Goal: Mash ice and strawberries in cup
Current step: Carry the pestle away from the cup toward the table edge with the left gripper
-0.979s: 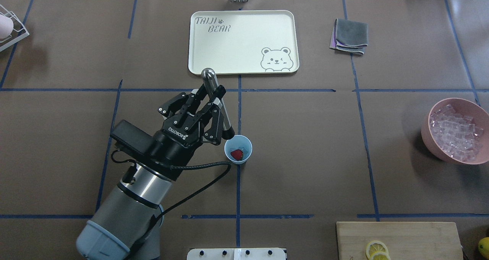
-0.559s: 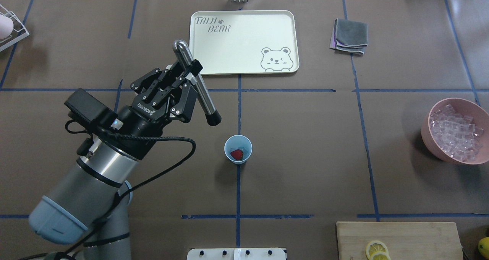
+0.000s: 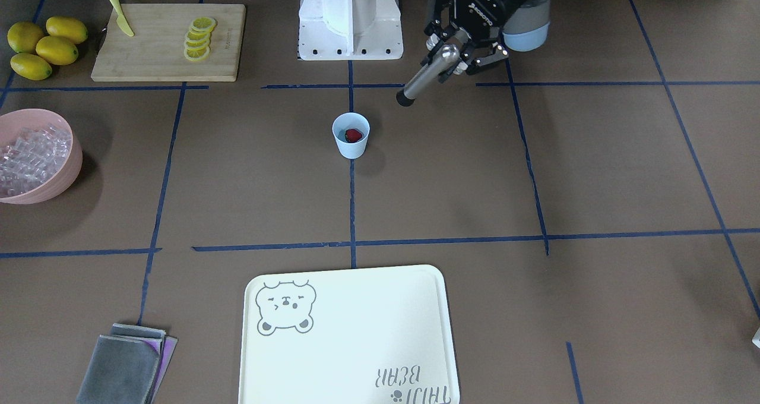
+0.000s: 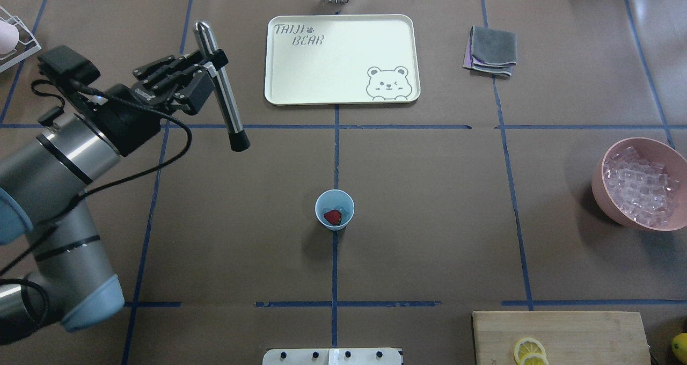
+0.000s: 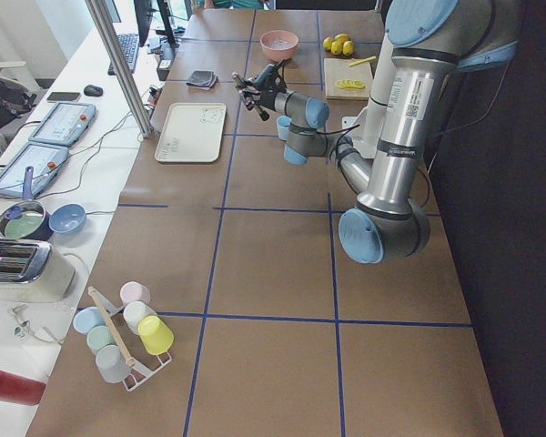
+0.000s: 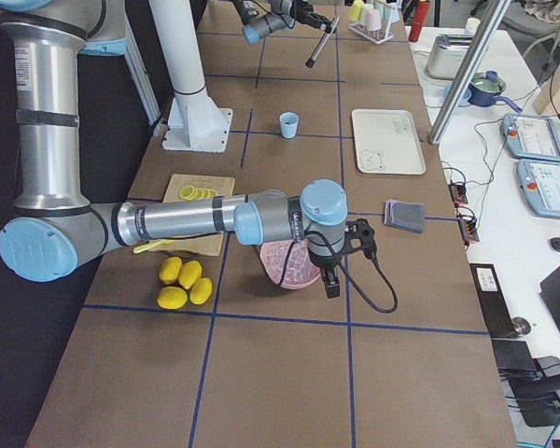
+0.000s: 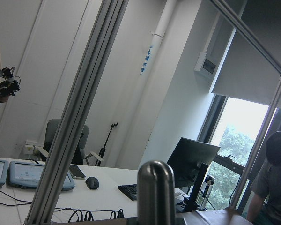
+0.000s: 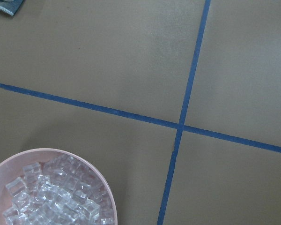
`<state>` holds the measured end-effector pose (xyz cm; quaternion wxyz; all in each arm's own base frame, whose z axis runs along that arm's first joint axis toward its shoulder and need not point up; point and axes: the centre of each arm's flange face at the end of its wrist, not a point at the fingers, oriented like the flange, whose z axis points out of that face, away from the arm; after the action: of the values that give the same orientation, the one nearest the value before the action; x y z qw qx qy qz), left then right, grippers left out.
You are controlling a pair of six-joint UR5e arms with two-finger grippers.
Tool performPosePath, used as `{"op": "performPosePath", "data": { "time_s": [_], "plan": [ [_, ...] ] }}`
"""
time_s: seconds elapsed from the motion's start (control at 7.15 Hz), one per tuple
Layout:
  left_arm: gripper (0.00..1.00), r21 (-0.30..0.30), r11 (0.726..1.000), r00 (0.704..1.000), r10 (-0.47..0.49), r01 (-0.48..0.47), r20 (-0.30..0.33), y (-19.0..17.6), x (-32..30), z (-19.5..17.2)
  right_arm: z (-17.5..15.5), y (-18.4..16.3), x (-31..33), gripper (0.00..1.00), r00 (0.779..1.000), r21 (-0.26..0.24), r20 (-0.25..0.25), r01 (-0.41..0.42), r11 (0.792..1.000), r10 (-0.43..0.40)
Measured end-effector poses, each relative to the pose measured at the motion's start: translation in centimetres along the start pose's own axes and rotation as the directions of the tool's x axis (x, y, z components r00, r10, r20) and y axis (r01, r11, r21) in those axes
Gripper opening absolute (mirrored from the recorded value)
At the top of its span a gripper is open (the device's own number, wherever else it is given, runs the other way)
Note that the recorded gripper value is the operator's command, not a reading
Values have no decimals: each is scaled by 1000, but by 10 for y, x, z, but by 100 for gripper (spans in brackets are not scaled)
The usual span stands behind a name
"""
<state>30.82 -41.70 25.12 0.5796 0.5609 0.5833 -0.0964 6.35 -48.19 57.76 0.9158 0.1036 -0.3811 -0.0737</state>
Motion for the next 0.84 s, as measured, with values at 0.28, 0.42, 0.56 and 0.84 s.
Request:
{"op": "performPosePath", "data": {
  "time_s": [0.28, 0.42, 0.56, 0.84],
  "plan": [
    [0, -220, 975, 994, -13, 37, 110, -26, -69, -8, 0, -1, -1, 99, 1000, 1, 1, 0, 1000, 0],
    [0, -316, 946, 984, -19, 74, 175, -26, -100, -20, -1, -1, -1, 99, 1000, 2, 2, 0, 1000, 0],
    [0, -409, 904, 969, -25, 127, 246, -20, -128, -34, -1, -1, -1, 99, 1000, 2, 2, 0, 1000, 0],
    [0, -554, 790, 926, -46, 263, 374, -15, -177, -66, -1, -1, -1, 99, 1000, 2, 3, 0, 1000, 0]
  ]
}}
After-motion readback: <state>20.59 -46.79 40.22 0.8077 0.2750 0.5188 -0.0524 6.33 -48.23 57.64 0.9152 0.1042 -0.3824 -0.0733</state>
